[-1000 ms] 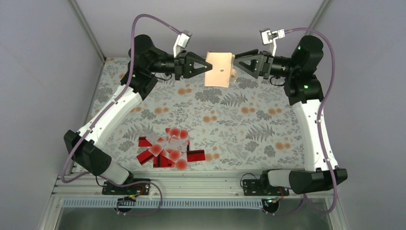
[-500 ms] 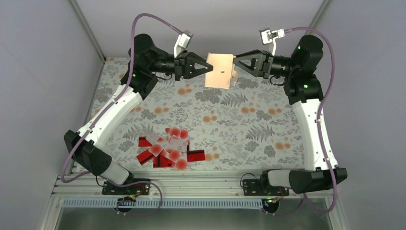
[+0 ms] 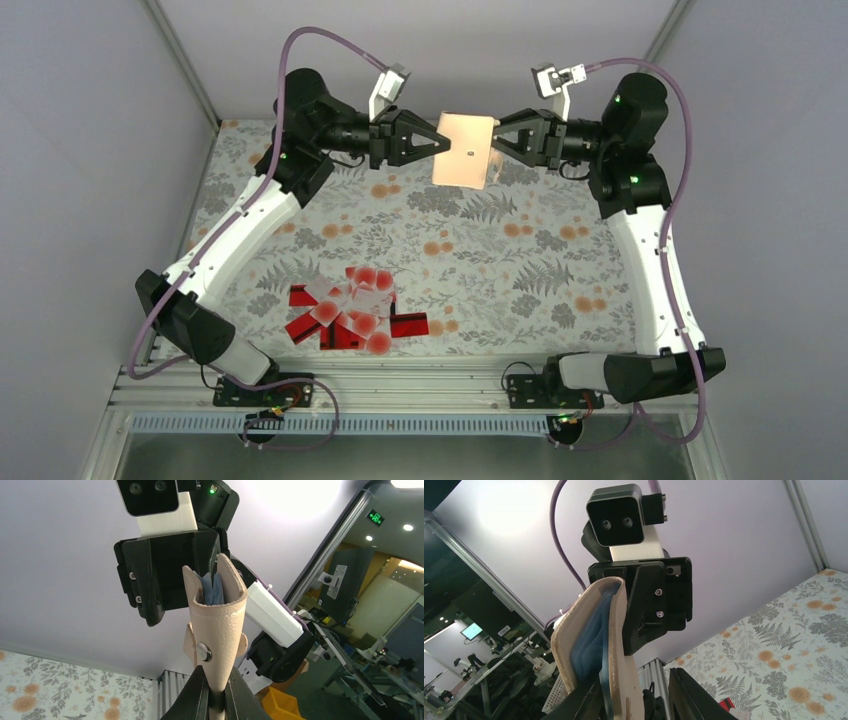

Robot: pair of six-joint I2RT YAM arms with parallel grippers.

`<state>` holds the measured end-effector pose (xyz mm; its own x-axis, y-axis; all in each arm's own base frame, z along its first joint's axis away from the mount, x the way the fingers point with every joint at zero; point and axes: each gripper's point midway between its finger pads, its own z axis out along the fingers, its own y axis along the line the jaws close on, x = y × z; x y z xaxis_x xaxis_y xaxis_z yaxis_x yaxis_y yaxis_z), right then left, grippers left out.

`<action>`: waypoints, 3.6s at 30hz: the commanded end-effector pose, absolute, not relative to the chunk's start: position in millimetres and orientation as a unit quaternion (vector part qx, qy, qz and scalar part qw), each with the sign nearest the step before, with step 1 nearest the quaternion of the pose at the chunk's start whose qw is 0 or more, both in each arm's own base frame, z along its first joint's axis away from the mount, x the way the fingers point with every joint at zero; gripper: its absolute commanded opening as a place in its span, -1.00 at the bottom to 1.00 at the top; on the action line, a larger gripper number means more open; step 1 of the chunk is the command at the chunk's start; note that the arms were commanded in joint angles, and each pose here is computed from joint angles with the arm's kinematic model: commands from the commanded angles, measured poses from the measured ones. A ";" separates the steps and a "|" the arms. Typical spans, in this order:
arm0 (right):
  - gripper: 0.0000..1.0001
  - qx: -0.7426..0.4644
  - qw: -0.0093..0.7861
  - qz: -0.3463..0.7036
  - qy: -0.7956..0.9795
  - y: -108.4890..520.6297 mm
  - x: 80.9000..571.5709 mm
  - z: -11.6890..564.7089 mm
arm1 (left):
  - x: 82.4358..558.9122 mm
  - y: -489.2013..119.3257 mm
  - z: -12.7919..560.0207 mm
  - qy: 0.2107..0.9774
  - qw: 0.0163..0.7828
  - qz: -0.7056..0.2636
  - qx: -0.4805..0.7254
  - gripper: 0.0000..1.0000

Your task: Put the credit cards into the card holder

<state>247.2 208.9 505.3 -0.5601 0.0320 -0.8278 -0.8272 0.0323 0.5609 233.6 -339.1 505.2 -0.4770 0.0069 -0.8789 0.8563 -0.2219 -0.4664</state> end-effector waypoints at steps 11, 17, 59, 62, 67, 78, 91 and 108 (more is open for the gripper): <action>-0.92 -0.339 0.334 0.624 0.620 214.7 232.2 504.8 | 243.5 -345.3 502.8 0.547 0.332 -0.661 0.393 -0.93; -0.93 -0.278 0.318 0.617 0.665 216.0 256.2 479.1 | 275.9 -355.9 469.8 0.614 0.323 -0.633 0.344 0.13; -0.93 0.093 0.095 0.295 0.946 172.4 343.5 177.3 | 361.2 -387.3 187.1 0.893 0.262 -0.244 0.272 0.62; -0.93 0.084 0.099 0.303 0.944 175.0 345.6 179.3 | 363.7 -378.4 182.5 0.898 0.268 -0.222 0.268 0.40; -0.92 0.073 0.100 0.326 0.937 179.2 345.7 177.6 | 362.1 -367.1 175.8 0.902 0.272 -0.206 0.265 -0.06; -0.91 0.047 0.106 0.346 0.931 172.7 348.6 144.8 | 364.1 -356.5 156.7 0.913 0.251 -0.233 0.222 -0.95; -0.35 0.087 0.116 0.260 0.955 121.0 370.3 115.0 | 368.0 -366.6 118.2 0.918 0.184 -0.310 0.167 -0.95; -0.41 0.076 0.099 0.397 0.909 180.0 338.4 118.9 | 357.3 -364.1 80.6 0.912 0.093 -0.386 0.103 -0.95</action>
